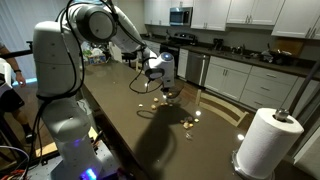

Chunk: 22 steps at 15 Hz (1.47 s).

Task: Pick up the black basket then place it down again

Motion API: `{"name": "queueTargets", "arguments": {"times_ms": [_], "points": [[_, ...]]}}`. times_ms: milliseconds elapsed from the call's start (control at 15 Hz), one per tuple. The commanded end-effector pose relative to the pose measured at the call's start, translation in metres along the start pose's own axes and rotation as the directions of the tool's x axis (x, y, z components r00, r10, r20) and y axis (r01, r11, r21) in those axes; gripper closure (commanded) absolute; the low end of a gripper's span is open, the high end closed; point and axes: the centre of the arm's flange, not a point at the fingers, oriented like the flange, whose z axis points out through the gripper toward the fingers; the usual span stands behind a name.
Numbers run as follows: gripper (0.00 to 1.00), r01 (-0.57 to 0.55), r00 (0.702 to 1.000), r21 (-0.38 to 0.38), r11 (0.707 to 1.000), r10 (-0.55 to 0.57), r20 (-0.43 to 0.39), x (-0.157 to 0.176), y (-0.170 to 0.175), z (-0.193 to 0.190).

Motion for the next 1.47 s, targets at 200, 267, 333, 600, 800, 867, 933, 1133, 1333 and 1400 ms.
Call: {"name": "queueTargets", "arguments": {"times_ms": [200,267,333,600,800,867,933,1133,1333,1400], "points": [[0.96,-0.16,0.974,-0.039,0.986,0.151,-0.169,-0.025,0.007,-0.017],[0.96,-0.179,0.968,-0.05,0.983,0.166,-0.187,-0.026,0.009,-0.017],[0.96,-0.2,0.962,-0.062,0.978,0.184,-0.202,-0.025,0.012,-0.018],[0.96,-0.251,0.944,-0.071,0.965,0.228,-0.24,-0.026,0.021,-0.024],[0.96,-0.279,0.938,-0.07,0.958,0.256,-0.233,-0.027,0.026,-0.029],[0.96,-0.287,0.938,-0.07,0.955,0.265,-0.224,-0.024,0.029,-0.03],[0.96,-0.293,0.937,-0.069,0.954,0.272,-0.219,-0.023,0.03,-0.031],[0.96,-0.317,0.932,-0.07,0.946,0.297,-0.209,-0.015,0.04,-0.03],[0.96,-0.354,0.921,-0.071,0.933,0.334,-0.203,-0.007,0.052,-0.026],[0.96,-0.369,0.915,-0.069,0.927,0.35,-0.199,-0.005,0.058,-0.024]]}}
